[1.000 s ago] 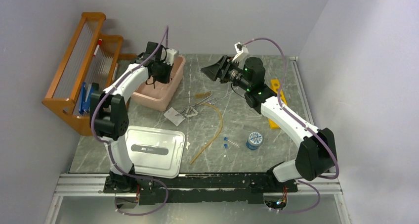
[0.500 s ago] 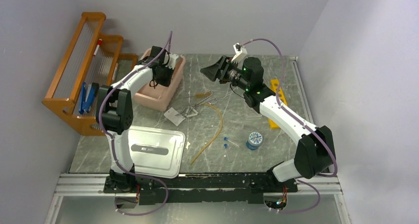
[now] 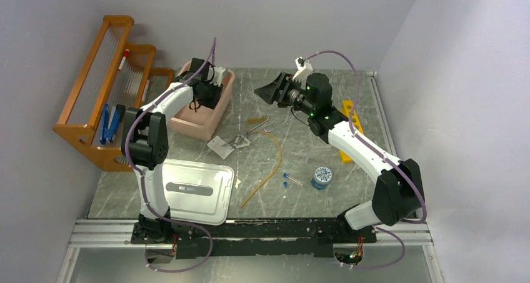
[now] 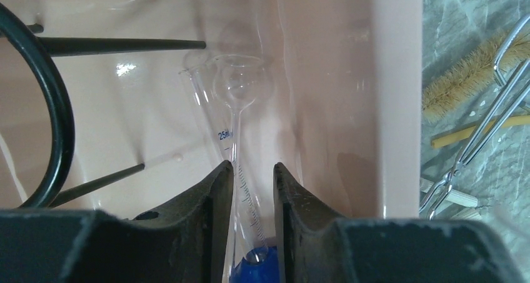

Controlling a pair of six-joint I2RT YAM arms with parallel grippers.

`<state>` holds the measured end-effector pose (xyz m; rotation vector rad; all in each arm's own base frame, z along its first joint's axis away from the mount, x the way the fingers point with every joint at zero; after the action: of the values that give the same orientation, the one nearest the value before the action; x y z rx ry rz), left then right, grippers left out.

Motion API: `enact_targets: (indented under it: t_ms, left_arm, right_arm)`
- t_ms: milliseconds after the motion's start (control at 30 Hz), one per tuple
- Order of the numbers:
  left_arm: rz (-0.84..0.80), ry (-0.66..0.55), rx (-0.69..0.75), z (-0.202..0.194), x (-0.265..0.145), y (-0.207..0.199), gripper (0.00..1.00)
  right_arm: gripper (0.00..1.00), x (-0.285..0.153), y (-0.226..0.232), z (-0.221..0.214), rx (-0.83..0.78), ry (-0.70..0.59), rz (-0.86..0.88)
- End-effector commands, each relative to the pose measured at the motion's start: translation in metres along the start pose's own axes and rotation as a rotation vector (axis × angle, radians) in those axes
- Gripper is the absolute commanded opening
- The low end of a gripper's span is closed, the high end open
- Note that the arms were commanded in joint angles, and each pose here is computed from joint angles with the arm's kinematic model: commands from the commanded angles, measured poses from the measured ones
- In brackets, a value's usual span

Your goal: Organize the chemistry lab equipment

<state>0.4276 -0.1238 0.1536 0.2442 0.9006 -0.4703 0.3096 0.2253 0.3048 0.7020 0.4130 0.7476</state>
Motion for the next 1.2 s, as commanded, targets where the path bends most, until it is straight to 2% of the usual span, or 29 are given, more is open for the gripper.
enact_targets:
  t_ms: [0,167,367,433,567,733,833,933,1167]
  left_arm:
    - [-0.04,-0.077,-0.016,0.016,-0.016,-0.004,0.35]
    - [-0.022,-0.168,-0.03,0.044,-0.056,-0.005,0.39]
    - [0.112,-0.27,-0.067,0.068,-0.12,0.0,0.46]
    - [0.087,-0.321,-0.082,0.072,-0.137,-0.006,0.5]
    - [0.005,-0.464,-0.131,0.078,-0.166,-0.027,0.55]
    - [-0.128,-0.598,-0.156,0.069,-0.194,-0.057,0.59]
    - [-0.221,-0.65,-0.184,0.055,-0.205,-0.074,0.6]
    - [-0.271,-0.692,-0.216,0.037,-0.212,-0.088,0.6]
    - [-0.246,-0.681,-0.175,0.014,-0.22,-0.093,0.61]
  right_arm:
    - [0.61,0.001,-0.01,0.0,-0.007,-0.008,-0.066]
    - [0.6,0.0,-0.03,-0.006,0.036,-0.026,-0.238]
    - [0.56,0.004,-0.065,-0.04,0.168,0.035,-0.531]
    - [0.55,0.01,-0.074,-0.055,0.207,0.06,-0.63]
    - [0.52,0.027,-0.074,-0.086,0.249,0.129,-0.707]
    - [0.51,0.046,-0.079,-0.119,0.363,0.183,-0.749]
    - [0.59,0.059,-0.083,-0.133,0.428,0.207,-0.796]
    - [0.6,0.07,-0.088,-0.143,0.486,0.223,-0.839]
    - [0.57,0.088,-0.087,-0.153,0.503,0.149,-0.923]
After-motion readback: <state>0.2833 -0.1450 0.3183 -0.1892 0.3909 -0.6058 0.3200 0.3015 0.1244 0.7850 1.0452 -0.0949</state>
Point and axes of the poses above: each gripper's point midway between its finger pads, its own x axis out along the fingers, its own y axis along the line the jaws close on, z = x × y, the point moved 9 cm from there along -x, back along the fingers, and after that the axes turned 4 degrees about x, right-handed, at the moved point
